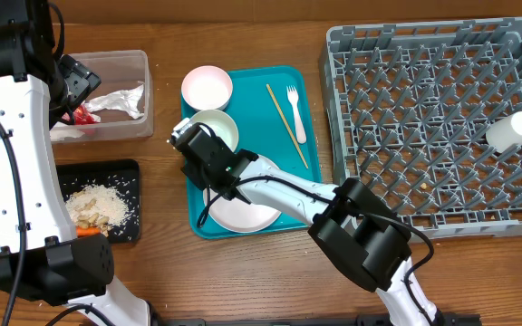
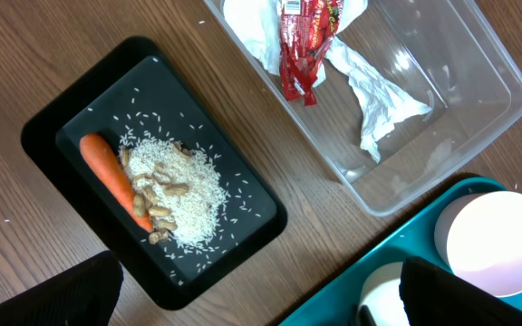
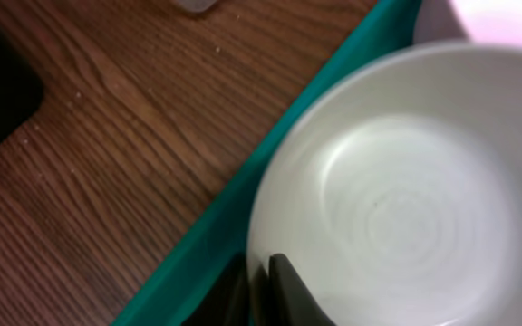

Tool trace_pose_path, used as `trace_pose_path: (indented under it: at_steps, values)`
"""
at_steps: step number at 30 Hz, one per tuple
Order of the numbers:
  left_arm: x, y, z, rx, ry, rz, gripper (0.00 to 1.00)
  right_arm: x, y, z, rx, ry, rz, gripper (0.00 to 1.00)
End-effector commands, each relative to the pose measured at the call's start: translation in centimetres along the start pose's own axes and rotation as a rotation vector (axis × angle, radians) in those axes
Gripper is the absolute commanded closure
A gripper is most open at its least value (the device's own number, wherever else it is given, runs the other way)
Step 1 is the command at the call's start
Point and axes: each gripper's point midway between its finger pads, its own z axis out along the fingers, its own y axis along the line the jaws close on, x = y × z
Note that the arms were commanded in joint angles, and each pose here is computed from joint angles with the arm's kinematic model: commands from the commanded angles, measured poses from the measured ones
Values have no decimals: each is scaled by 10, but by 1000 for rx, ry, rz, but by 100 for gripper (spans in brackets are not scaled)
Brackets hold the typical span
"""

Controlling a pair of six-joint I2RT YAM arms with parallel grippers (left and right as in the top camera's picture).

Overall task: Sort waste into correct bins and load items into the dishwasher rack
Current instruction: 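Reach the right gripper to the white bowl and grasp its rim, then carry the white bowl into the rack and set it down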

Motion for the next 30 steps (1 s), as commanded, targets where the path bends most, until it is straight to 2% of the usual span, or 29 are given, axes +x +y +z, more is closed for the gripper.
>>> trace_pose_path:
  at_steps: [1, 7, 11, 12, 14, 17, 21, 27, 30]
  values:
    - [-2, 1, 0, -1, -5, -11, 0, -26, -2, -15, 6, -47, 11, 96]
    - [-2, 1, 0, -1, -5, -11, 0, -74, -24, -79, 20, -148, 56, 96]
    - [-2, 1, 0, -1, -5, -11, 0, -111, -78, -153, 60, -272, 198, 96]
    - [-2, 1, 0, -1, -5, -11, 0, -120, -114, -191, 92, -327, 264, 96]
    - [-2, 1, 0, -1, -5, -11, 0, -123, -150, -225, 116, -369, 335, 96]
    - [-2, 1, 0, -1, -5, -11, 0, -106, -217, -271, 70, -398, 485, 96]
    - [-2, 1, 0, -1, -5, -11, 0, -58, -283, -292, -239, -380, 661, 96]
    - [-2, 1, 0, -1, -5, -11, 0, 1, -348, -304, -455, -418, 843, 96]
    - [-2, 1, 0, -1, -5, -11, 0, 31, -372, -286, -460, -393, 936, 96]
